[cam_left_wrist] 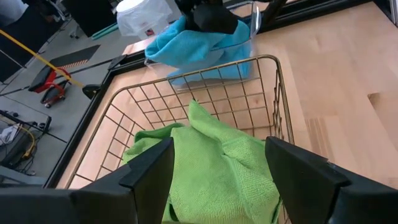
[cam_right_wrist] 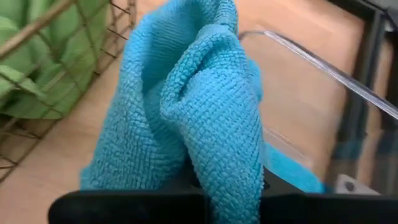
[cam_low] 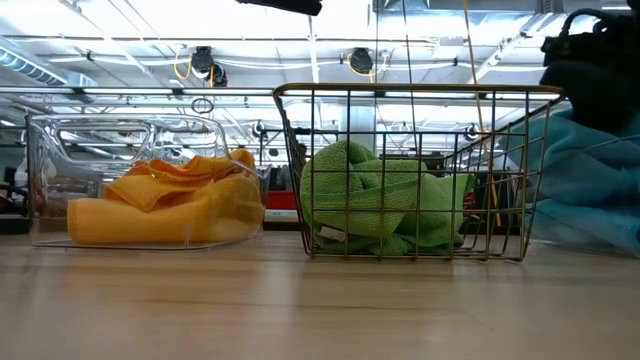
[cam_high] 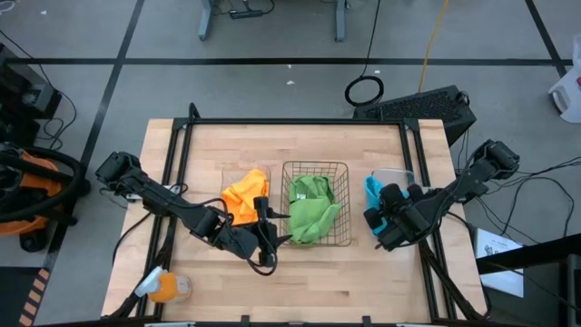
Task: Sort microfiber towel by color & place in baskets
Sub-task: Put the blue microfiber towel into the right transparent bin
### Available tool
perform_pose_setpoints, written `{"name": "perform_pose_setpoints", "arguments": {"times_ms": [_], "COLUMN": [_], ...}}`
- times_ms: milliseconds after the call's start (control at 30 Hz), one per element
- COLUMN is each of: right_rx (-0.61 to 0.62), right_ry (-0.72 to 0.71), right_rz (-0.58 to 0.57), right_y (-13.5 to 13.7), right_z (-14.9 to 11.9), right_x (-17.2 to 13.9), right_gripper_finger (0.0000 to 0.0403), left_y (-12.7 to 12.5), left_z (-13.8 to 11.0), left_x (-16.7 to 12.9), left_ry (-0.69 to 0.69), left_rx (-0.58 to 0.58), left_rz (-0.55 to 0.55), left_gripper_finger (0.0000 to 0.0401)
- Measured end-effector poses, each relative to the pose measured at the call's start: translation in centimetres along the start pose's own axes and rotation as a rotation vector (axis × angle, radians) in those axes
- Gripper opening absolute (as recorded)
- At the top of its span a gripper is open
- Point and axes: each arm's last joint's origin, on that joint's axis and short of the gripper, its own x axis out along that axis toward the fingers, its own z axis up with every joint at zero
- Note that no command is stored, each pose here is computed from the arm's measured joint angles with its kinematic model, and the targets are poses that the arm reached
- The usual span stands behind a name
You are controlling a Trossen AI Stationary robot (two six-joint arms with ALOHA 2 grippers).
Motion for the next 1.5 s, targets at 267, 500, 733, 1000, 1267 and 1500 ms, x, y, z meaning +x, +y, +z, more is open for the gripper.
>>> {"name": "perform_pose_setpoints", "arguments": {"times_ms": [267,500,733,1000,1267,1500], "right_rx": [0.009,-0.041,-0.086,-0.097,-0.048,-0.036], "right_ry": [-0.059,-0.075,0.011,0.13,0.132,0.137], "right_rz": [0.106,0.117,0.016,-0.104,-0.13,-0.126], "right_y": [1.2,1.3,0.2,-0.9,-1.2,-1.1], "right_z": [0.1,0.1,0.2,0.5,-0.6,-0.8], "right_x": [-0.1,-0.1,-0.3,-1.0,0.4,0.7], "right_gripper_finger": [0.0013,0.0013,0.0013,0.0013,0.0032,0.0116], "left_y": [0.0,-0.1,-0.1,-0.1,-0.1,-0.1], "left_z": [-0.1,-0.1,-0.1,-0.1,-0.1,-0.1], "left_x": [0.0,0.0,0.0,0.0,0.0,0.0], "left_ry": [0.005,0.008,0.012,0.011,0.01,0.01], "left_rx": [-0.02,-0.017,-0.014,-0.015,-0.016,-0.017], "left_rz": [0.0,-0.002,-0.002,-0.002,-0.002,-0.002], "left_gripper_finger": [0.0258,0.0258,0.0258,0.0258,0.0258,0.0258]}}
